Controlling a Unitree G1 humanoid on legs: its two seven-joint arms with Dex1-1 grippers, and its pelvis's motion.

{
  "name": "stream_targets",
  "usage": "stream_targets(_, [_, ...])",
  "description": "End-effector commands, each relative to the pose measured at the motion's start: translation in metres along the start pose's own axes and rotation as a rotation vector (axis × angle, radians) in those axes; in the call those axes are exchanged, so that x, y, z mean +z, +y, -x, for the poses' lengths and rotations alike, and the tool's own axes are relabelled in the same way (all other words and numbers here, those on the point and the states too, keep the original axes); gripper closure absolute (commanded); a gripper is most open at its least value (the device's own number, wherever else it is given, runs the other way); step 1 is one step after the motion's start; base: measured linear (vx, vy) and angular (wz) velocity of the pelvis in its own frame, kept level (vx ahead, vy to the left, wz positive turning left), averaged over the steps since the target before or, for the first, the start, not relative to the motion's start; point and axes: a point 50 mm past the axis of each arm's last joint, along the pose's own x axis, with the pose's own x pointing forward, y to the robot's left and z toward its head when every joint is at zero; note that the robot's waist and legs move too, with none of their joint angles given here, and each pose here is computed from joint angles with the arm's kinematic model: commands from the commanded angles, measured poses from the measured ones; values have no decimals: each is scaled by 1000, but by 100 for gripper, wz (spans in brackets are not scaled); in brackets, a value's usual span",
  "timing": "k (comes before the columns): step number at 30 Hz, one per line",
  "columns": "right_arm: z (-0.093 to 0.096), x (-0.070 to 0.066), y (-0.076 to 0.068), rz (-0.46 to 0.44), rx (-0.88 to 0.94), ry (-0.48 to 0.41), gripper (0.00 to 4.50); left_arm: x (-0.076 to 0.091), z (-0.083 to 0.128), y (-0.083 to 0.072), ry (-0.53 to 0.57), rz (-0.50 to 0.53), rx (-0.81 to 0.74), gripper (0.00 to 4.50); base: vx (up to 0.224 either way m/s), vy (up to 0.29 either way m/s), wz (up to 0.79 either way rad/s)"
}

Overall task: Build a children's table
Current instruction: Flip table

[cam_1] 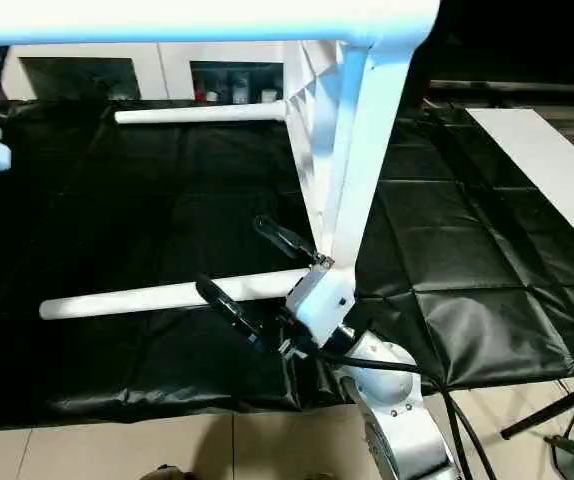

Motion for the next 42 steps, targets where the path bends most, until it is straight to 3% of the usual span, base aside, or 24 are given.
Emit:
stream_targets(1, [-2, 8, -3, 17, -2, -30, 0, 0, -3, 2, -3, 3, 0, 90, 0, 0, 0])
stream_targets(5, [-1, 9, -4, 23, -3, -34, 0, 0, -3, 1, 0, 32, -13, 117, 0, 0, 0])
stream_targets(7, [-1, 9, -4, 25, -3, -34, 0, 1, -2, 0, 1, 41, -18, 155, 0, 0, 0])
stream_targets(19, [-1, 8, -2, 38, 3, -25, 0, -2, 3, -6, 42, 87, -59, 239, 0, 0, 0])
stream_targets(29, [-1, 6, -1, 43, 6, -20, 0, -5, 2, -3, 93, 130, -52, 262, 0, 0, 0])
stream_targets(34, [4, -3, 3, 9, 34, 45, 0, -15, 1, 2, 241, 284, -3, 265, 0, 0, 0])
stream_targets(36, [4, -4, 4, 6, 38, 52, 0, -15, 1, 3, 254, 299, 5, 265, 0, 0, 0])
stream_targets(42, [7, -9, 4, 0, 44, 75, 0, -22, 1, 8, 368, 482, 114, 265, 0, 0, 0])
